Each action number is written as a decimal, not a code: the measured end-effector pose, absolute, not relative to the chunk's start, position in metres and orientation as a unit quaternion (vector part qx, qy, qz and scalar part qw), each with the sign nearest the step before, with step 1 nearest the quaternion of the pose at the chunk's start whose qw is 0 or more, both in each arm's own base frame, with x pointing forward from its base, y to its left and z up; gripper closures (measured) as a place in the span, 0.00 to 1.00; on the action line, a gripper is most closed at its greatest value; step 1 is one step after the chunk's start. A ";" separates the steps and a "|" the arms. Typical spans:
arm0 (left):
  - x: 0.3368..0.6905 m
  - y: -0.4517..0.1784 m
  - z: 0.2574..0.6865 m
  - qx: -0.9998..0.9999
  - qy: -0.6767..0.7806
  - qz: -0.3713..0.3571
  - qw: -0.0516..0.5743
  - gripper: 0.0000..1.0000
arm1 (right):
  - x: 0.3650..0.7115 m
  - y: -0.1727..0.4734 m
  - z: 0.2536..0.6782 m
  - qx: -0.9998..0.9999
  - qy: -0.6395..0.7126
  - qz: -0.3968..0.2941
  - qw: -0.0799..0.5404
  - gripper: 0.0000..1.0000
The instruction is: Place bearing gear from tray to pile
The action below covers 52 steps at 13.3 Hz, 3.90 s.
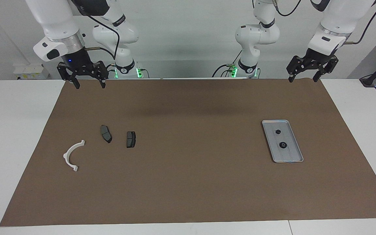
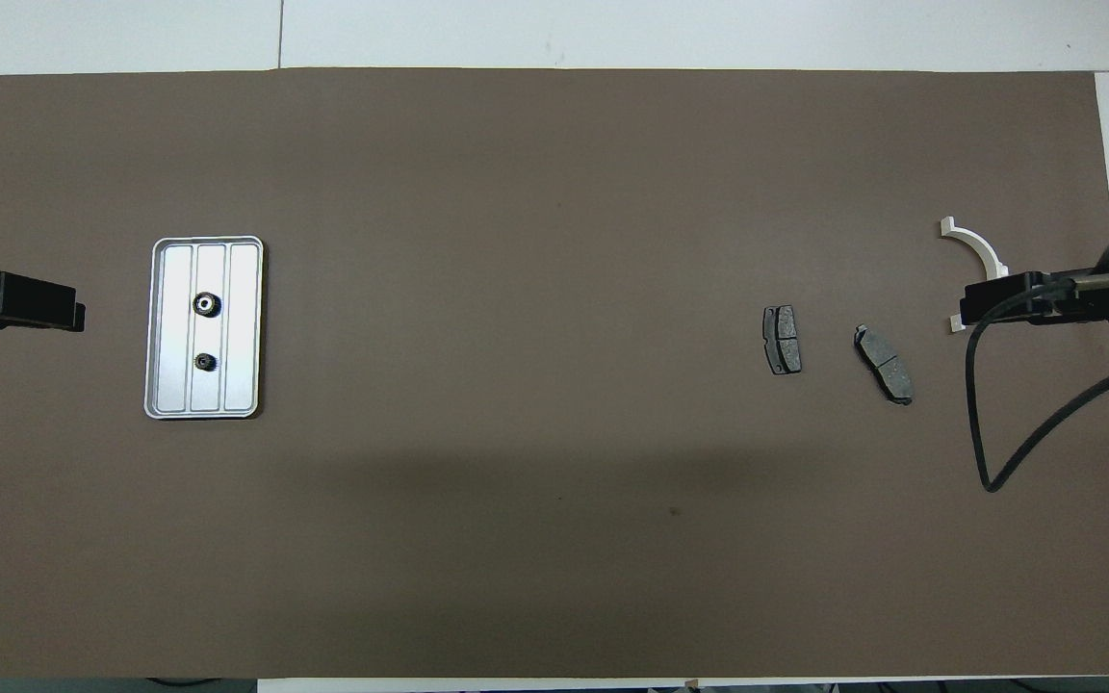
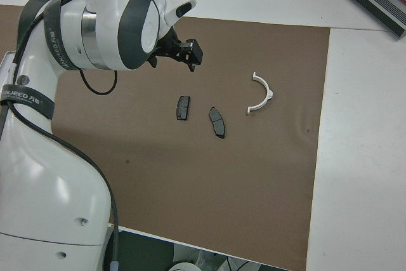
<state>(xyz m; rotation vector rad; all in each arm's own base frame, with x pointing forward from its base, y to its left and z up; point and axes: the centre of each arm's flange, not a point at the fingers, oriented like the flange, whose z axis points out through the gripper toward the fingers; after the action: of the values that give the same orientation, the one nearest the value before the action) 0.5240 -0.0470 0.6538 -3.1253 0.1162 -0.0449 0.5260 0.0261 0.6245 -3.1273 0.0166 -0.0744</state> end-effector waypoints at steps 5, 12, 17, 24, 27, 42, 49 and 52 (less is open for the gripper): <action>0.519 -0.045 0.646 -1.000 0.026 -0.006 0.008 0.00 | 0.526 0.026 0.624 -1.000 0.005 -0.022 0.007 0.00; 0.524 0.002 0.497 -0.999 0.041 -0.026 0.009 0.01 | 0.525 0.026 0.624 -1.000 0.005 -0.021 0.007 0.00; 0.544 -0.004 0.394 -0.998 0.049 -0.025 0.009 0.10 | 0.525 0.026 0.624 -1.000 0.005 -0.021 0.007 0.00; 0.544 -0.004 0.344 -0.999 0.049 -0.017 0.008 0.10 | 0.518 0.023 0.639 -0.999 0.008 -0.036 0.007 0.00; 0.539 -0.004 0.328 -0.999 0.050 -0.013 0.008 0.11 | 0.518 0.023 0.639 -0.999 0.008 -0.035 0.007 0.00; 0.536 -0.001 0.299 -0.999 0.046 -0.005 0.005 0.67 | 0.560 0.069 0.449 -0.999 0.017 -0.031 0.011 0.00; 0.579 -0.021 0.389 -0.999 0.012 0.022 -0.031 0.75 | 0.573 0.082 0.414 -0.999 0.019 -0.025 0.012 0.00; 0.582 -0.151 0.451 -0.998 -0.057 -0.001 -0.016 0.75 | 0.573 0.082 0.414 -0.999 0.019 -0.025 0.012 0.00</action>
<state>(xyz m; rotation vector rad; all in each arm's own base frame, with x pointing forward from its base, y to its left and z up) 0.5819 -0.1512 0.4514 -3.1680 -0.1823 -0.0042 0.5729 0.0823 0.4136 -3.1164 0.0580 -0.0785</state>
